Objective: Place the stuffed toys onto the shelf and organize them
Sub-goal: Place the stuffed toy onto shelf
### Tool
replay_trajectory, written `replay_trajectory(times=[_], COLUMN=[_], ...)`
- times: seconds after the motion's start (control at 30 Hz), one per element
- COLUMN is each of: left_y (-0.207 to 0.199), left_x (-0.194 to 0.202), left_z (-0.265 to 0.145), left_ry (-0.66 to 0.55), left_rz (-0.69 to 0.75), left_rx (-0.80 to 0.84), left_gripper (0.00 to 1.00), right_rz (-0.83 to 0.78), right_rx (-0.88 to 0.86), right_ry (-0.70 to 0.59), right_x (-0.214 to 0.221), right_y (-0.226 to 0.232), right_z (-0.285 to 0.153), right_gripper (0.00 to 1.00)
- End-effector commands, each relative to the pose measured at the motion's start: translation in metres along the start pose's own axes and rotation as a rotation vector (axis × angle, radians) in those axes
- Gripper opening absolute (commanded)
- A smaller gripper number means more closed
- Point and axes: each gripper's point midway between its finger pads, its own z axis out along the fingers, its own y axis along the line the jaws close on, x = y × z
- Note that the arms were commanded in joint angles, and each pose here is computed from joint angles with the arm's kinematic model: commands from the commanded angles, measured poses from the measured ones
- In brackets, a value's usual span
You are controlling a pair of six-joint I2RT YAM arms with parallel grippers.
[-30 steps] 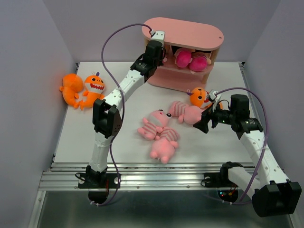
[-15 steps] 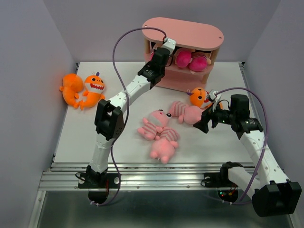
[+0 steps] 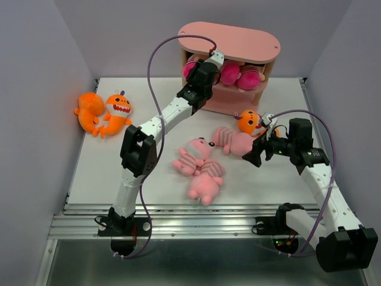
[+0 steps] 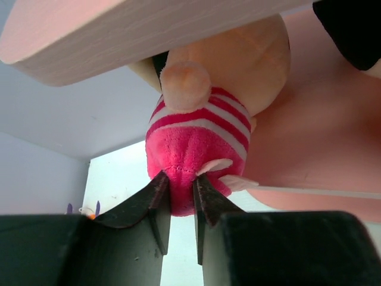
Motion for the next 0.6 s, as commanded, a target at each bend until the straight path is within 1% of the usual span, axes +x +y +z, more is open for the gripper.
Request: replay_trajectory(times=[0.0, 0.07, 0.23, 0.57], left_y=[0.031, 0.027, 0.010, -0.012], left_x=[-0.033, -0.031, -0.026, -0.025], left_z=[-0.016, -0.015, -0.015, -0.017], left_ry=[-0.069, -0.070, -0.068, -0.077], left_rz=[-0.039, -0.031, -0.009, 0.001], left_rx=[-0.083, -0.070, -0.034, 0.014], left_gripper=[0.32, 0.33, 0.41, 0.49], right_rz=[-0.035, -0.035, -0.036, -0.035], right_rx=[0.016, 0.017, 0.020, 0.029], right_ry=[-0.024, -0.024, -0.023, -0.026], right_x=[-0.005, -0.005, -0.005, -0.006], right_y=[-0.006, -0.006, -0.007, -0.009], right_z=[0.000, 0.000, 0.000, -0.001], right_gripper=[1.00, 1.00, 1.00, 1.00])
